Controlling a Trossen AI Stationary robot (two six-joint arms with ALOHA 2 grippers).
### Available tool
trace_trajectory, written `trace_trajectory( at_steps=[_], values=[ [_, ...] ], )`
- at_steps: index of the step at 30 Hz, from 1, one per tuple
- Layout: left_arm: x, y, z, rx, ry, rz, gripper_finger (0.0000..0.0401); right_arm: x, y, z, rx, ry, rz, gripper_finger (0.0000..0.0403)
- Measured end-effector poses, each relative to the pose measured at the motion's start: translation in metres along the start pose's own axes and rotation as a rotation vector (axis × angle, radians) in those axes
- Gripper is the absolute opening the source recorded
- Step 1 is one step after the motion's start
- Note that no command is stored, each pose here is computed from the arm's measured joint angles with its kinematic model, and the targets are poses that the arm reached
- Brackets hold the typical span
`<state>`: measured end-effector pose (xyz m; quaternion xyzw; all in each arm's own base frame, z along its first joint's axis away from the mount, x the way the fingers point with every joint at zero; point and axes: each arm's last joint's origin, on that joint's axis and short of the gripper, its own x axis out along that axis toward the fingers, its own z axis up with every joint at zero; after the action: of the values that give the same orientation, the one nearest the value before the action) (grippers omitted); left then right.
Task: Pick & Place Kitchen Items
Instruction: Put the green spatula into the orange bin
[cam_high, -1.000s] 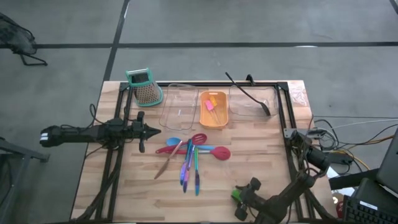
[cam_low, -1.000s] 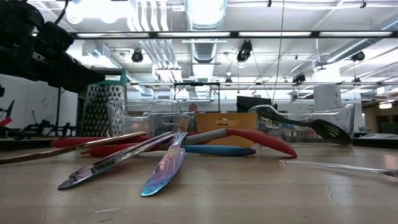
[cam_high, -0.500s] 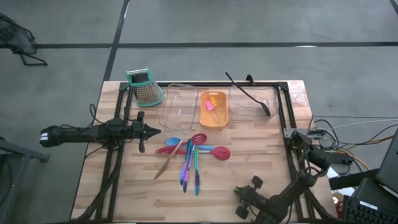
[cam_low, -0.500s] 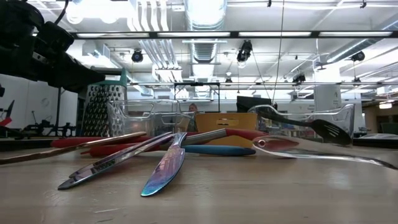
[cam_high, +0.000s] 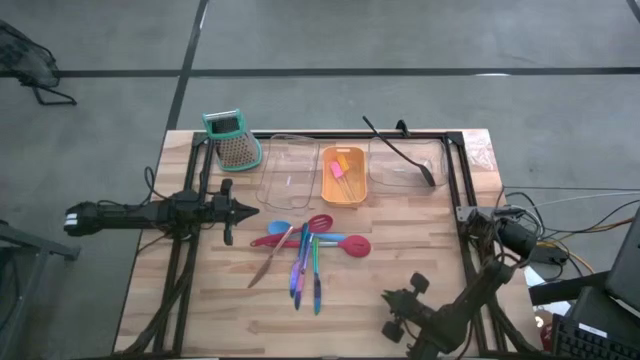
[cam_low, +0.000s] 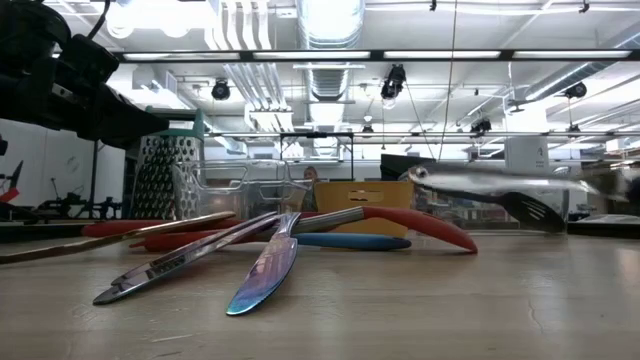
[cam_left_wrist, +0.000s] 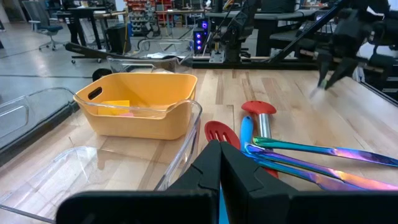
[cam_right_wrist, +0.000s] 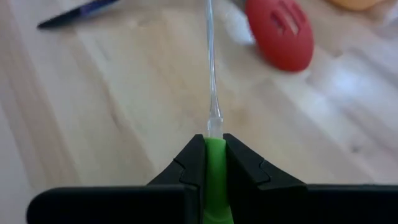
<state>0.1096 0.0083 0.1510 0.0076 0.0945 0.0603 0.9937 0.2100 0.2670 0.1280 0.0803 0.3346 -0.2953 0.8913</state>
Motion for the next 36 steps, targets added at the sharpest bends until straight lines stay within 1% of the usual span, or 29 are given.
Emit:
trace_trajectory(
  at_steps=[3, 6, 9, 14, 21, 26, 30, 34, 36],
  values=[
    [0.000, 0.000, 0.000, 0.000, 0.000, 0.000, 0.0005, -0.002, -0.002, 0.015, -0.001, -0.012, 0.006, 0.0031],
    [0.000, 0.000, 0.000, 0.000, 0.000, 0.000, 0.0005, 0.002, -0.006, 0.028, -0.015, -0.033, -0.012, 0.0031],
    [0.000, 0.000, 0.000, 0.000, 0.000, 0.000, 0.0005, 0.008, -0.013, 0.048, -0.008, -0.046, -0.050, 0.0032],
    [0.000, 0.000, 0.000, 0.000, 0.000, 0.000, 0.0005, 0.027, -0.028, 0.082, 0.049, -0.038, -0.132, 0.0032],
    [0.000, 0.000, 0.000, 0.000, 0.000, 0.000, 0.0005, 0.056, -0.061, 0.138, 0.121, -0.013, -0.244, 0.0033],
    [0.000, 0.000, 0.000, 0.000, 0.001, 0.000, 0.0005, 0.079, -0.092, 0.177, 0.209, -0.014, -0.318, 0.0033],
    [0.000, 0.000, 0.000, 0.000, 0.001, 0.000, 0.0005, 0.106, -0.112, 0.201, 0.246, 0.017, -0.327, 0.0034],
    [0.000, 0.000, 0.000, 0.000, 0.001, 0.000, 0.0005, 0.133, -0.130, 0.224, 0.263, 0.043, -0.276, 0.0034],
    [0.000, 0.000, 0.000, 0.000, 0.001, 0.000, 0.0005, 0.143, -0.139, 0.233, 0.272, 0.036, -0.273, 0.0034]
  ],
)
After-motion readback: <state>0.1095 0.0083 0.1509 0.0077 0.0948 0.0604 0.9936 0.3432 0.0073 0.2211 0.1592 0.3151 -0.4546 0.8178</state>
